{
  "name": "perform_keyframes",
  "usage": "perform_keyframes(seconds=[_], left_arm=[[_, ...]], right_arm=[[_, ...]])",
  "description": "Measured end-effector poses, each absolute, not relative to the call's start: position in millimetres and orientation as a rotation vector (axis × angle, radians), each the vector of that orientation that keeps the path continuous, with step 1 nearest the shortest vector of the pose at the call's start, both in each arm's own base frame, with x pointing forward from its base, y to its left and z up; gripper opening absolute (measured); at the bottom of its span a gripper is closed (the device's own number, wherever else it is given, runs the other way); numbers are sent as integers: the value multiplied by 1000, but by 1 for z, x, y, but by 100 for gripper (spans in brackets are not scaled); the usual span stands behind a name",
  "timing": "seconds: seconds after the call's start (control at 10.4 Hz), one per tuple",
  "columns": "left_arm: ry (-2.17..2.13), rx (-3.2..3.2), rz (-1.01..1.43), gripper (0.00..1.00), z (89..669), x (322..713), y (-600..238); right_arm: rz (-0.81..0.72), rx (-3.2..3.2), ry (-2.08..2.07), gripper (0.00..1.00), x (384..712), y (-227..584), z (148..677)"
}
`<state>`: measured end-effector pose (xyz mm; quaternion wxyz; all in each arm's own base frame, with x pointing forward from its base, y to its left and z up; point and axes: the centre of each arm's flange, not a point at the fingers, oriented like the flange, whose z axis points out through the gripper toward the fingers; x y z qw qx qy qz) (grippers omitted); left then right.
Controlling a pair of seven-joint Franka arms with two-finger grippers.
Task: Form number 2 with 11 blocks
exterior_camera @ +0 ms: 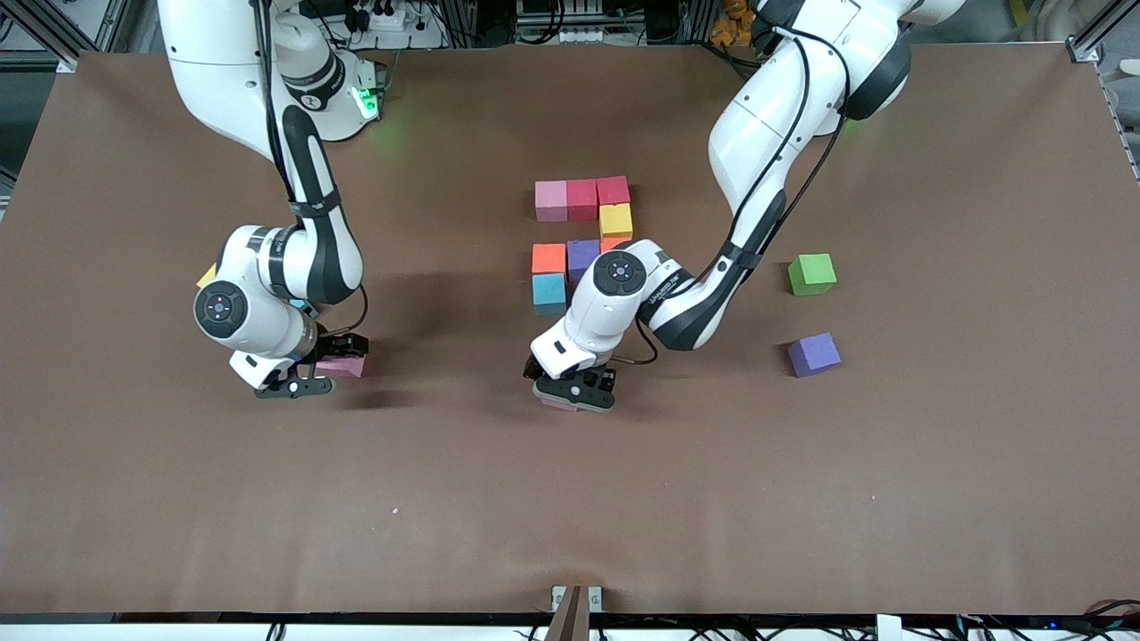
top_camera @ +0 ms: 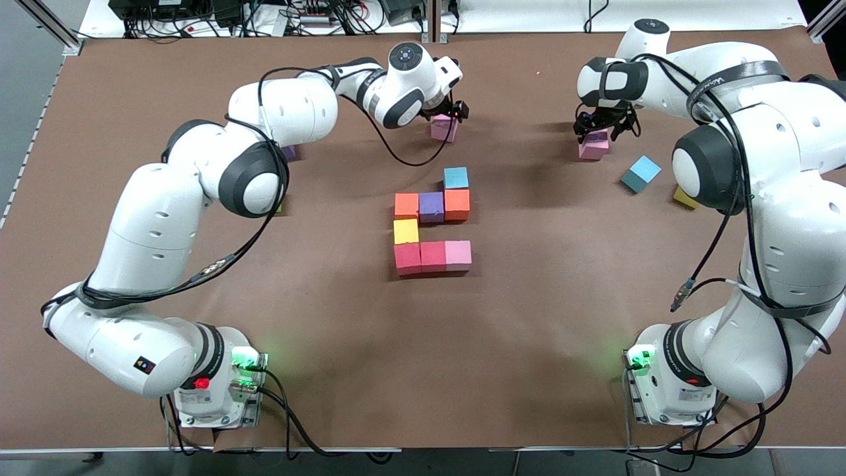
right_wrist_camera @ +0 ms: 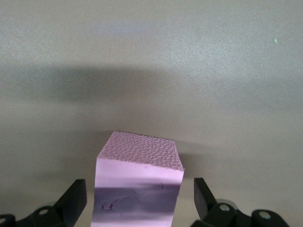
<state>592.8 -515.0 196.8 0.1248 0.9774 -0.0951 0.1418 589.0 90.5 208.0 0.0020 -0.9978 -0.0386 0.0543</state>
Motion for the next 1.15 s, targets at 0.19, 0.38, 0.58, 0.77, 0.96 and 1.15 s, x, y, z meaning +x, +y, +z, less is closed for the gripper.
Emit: perform_keyframes(seconds=[0.19, 0.38, 0.58, 0.77, 0.96, 1.15], left_arm=[[-276, 2848, 416, 99, 197, 594, -515], [-276, 2849, 417, 91, 197, 594, -514], [-277, 2846, 421, 66, 198, 594, -516], [-275, 2844, 419, 64, 198, 590, -520], [-263, 2841, 418, 60, 199, 590, -521], [-207, 2836, 397, 60, 199, 591, -520]], right_arm=[[170, -3130, -123, 100, 589, 91, 208], [170, -3129, -125, 100, 589, 92, 208], [169, -3129, -125, 100, 589, 92, 208], [169, -3129, -125, 100, 589, 92, 208], [168, -3129, -125, 100, 589, 92, 208], [168, -3129, -125, 100, 589, 92, 208]])
